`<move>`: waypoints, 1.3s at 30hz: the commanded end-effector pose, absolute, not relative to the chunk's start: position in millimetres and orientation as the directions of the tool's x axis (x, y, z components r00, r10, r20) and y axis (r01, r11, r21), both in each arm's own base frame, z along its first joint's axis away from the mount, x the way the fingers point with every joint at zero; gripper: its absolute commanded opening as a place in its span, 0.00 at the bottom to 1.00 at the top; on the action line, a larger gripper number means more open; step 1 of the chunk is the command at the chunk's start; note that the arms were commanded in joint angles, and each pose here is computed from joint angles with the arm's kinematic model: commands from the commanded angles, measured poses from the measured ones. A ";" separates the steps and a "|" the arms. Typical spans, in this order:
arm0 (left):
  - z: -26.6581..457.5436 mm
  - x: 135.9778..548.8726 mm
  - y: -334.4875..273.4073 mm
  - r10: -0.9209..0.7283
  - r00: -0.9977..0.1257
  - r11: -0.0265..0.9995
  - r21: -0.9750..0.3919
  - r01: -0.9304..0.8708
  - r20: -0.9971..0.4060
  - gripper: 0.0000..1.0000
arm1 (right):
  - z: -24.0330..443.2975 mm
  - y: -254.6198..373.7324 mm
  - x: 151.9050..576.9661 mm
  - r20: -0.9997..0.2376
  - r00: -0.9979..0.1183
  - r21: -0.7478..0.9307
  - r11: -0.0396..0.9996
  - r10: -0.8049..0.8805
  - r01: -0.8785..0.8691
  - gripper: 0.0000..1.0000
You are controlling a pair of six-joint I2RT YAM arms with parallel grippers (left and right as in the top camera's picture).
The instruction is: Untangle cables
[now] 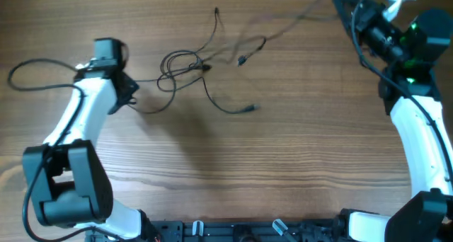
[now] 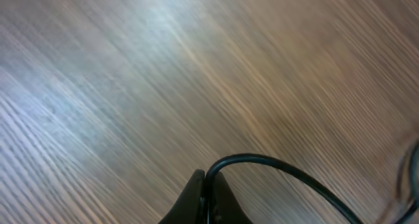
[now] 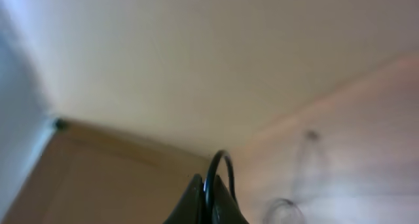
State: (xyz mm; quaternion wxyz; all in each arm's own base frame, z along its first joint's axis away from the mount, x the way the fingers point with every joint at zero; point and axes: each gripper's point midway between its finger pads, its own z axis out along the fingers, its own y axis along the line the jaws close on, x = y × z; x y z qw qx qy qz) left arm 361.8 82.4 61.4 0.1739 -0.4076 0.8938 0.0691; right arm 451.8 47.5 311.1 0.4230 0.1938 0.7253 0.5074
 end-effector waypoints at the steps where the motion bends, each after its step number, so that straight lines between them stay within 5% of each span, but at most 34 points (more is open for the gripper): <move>1: 53.8 355.0 87.5 -0.794 -0.546 0.591 -0.132 -0.795 -0.267 0.04 | 261.9 0.0 447.2 -0.513 -0.515 0.790 0.613 0.687 0.031 0.04; 4: 43.1 356.4 84.4 -0.823 -0.527 0.566 -0.226 -0.793 -0.211 0.04 | 184.6 -67.5 410.7 -0.513 -0.520 0.543 0.728 0.683 0.419 0.04; 7: 41.4 359.3 81.8 -0.820 -0.530 0.570 -0.243 -0.785 -0.215 0.05 | 154.4 -94.3 377.1 -0.511 -0.569 0.329 0.758 0.645 0.564 0.04; 9: 43.3 364.9 67.9 -0.806 -0.564 0.591 -0.300 -0.749 -0.181 0.21 | 146.3 -90.1 366.7 -0.481 -0.622 0.293 0.782 0.618 0.550 0.04; 13: 64.2 379.8 17.8 -0.660 -0.743 0.676 -0.522 -0.520 -0.114 0.85 | 133.9 -84.8 347.4 -0.414 -0.683 0.246 0.797 0.601 0.552 0.04; 18: 125.3 392.6 -0.3 -0.639 -0.742 0.675 -0.609 -0.416 -0.201 0.92 | 130.3 -76.7 344.6 -0.382 -0.699 0.272 0.796 0.604 0.540 0.04; 21: 159.0 397.6 -14.1 -0.626 -0.726 0.700 -0.615 -0.363 -0.284 0.91 | 129.5 -72.0 343.7 -0.366 -0.707 0.289 0.796 0.605 0.532 0.04; 26: 148.4 399.0 -27.3 -0.558 -0.726 0.812 -0.444 -0.379 -0.402 0.86 | 125.2 -70.3 337.2 -0.341 -0.726 0.274 0.802 0.597 0.531 0.04; 29: 147.3 399.0 -64.4 -0.400 -0.785 0.900 -0.366 -0.238 -0.473 0.56 | 121.1 -70.2 337.2 -0.329 -0.730 0.270 0.801 0.599 0.535 0.04; 36: 88.7 394.1 -115.1 -0.267 -0.877 0.948 -0.271 -0.165 -0.400 0.49 | 117.5 -69.1 333.5 -0.308 -0.736 0.264 0.798 0.602 0.542 0.08; 37: 77.2 392.7 -117.8 -0.257 -0.889 0.952 -0.259 -0.165 -0.378 0.46 | 117.5 -69.1 333.5 -0.308 -0.736 0.264 0.798 0.602 0.542 0.07; 39: 52.0 384.0 -119.6 -0.195 -0.927 0.969 -0.212 -0.130 -0.322 0.23 | 117.5 -69.2 333.5 -0.309 -0.736 0.263 0.798 0.602 0.542 0.05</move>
